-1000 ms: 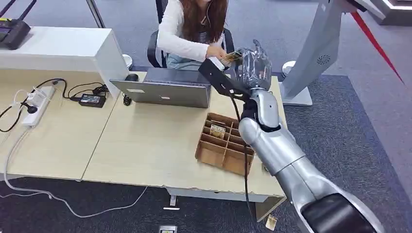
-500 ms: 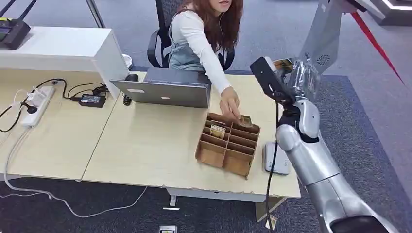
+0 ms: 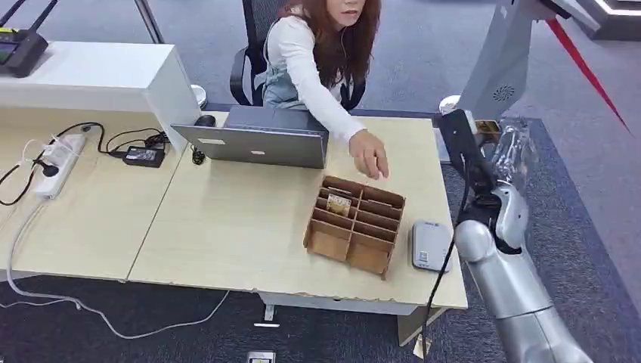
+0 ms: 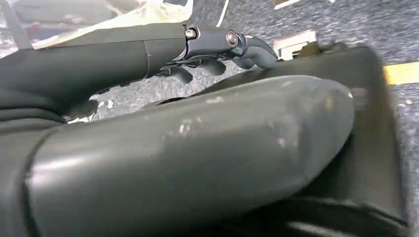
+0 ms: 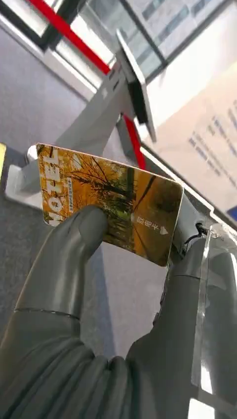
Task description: Pass the card to the sensor for recognition and then transmit it.
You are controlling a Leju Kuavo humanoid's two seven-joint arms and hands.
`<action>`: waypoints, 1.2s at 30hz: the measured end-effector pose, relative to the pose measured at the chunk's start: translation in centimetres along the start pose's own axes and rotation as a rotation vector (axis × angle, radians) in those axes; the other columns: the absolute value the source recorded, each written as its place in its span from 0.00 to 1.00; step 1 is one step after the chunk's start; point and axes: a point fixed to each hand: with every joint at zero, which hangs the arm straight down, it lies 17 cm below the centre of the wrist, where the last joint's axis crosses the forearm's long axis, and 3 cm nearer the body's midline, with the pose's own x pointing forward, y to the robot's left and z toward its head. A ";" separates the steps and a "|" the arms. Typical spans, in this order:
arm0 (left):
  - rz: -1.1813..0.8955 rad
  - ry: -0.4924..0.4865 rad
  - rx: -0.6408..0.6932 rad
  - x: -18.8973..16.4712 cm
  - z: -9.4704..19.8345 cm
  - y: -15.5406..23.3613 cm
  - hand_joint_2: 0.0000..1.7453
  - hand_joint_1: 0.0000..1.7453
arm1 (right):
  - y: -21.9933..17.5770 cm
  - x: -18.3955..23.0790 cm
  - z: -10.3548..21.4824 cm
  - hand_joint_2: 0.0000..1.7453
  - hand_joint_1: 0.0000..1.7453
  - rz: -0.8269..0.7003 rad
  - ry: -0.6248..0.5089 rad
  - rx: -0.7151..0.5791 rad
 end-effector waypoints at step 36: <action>0.092 0.038 0.002 -0.8 0.0 -0.3 0.00 0.00 | 5.5 -0.6 6.3 1.00 1.00 0.070 -0.099 0.138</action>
